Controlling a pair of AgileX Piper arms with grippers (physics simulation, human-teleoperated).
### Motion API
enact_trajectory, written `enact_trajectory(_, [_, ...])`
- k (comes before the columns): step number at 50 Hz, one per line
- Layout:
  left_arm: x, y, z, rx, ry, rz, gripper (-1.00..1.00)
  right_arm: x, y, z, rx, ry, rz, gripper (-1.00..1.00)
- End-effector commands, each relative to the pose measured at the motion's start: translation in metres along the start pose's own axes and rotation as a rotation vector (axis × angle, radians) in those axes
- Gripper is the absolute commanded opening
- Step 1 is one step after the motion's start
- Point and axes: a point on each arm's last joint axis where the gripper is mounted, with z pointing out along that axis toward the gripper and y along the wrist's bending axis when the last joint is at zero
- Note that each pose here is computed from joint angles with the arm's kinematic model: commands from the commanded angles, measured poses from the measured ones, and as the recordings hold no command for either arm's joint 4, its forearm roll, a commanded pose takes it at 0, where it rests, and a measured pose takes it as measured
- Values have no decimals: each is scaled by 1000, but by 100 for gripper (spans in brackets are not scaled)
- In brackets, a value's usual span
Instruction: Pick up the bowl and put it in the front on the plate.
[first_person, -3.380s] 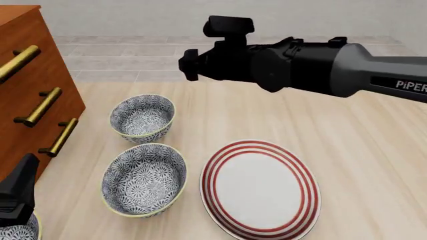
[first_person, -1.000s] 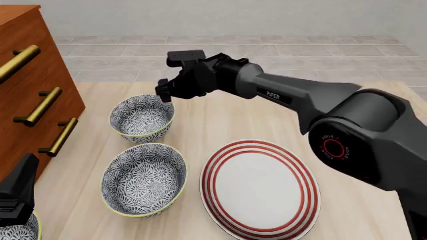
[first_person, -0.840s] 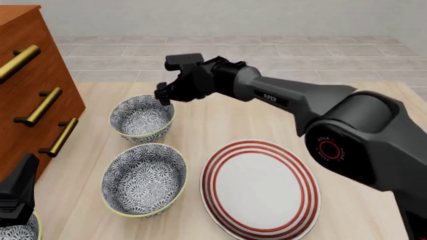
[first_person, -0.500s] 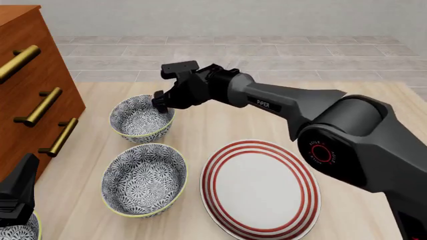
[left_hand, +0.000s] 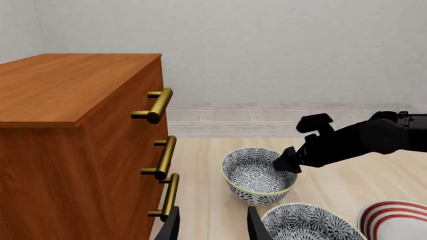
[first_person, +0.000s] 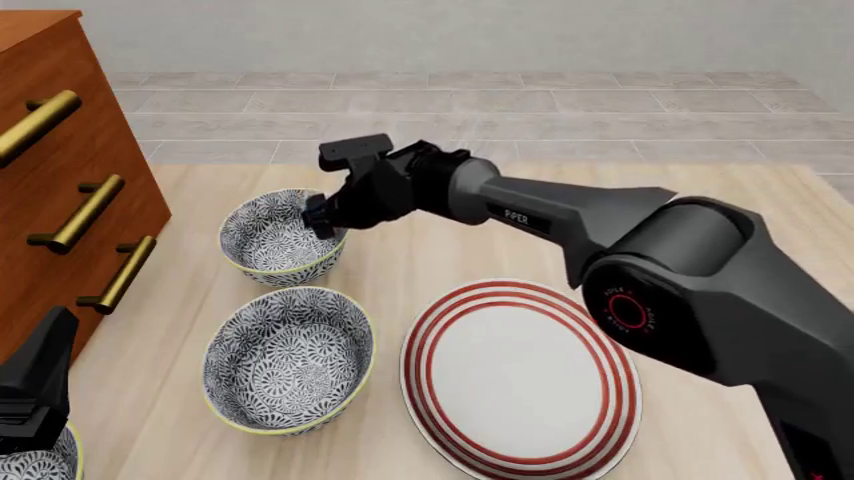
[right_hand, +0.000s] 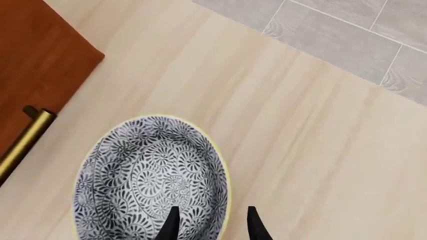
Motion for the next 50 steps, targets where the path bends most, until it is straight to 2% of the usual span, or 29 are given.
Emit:
enact_trajectory(1, [0,0,0,0,0,0,100,4,-1,4,2,8,-9,100])
enact_trajectory(26, [0,0,0,0,0,0,100,17,-4,16,8,38,-19,100])
enact_trajectory(46, [0,0,0,0,0,0,100,12,-6,18,11,31,-17,100])
enact_trajectory(47, [0,0,0,0,0,0,100,12,-6,18,11,31,-16,-100])
enact_trajectory(50, [0,0,0,0,0,0,100,11,-7,19,12,31,-19,-100])
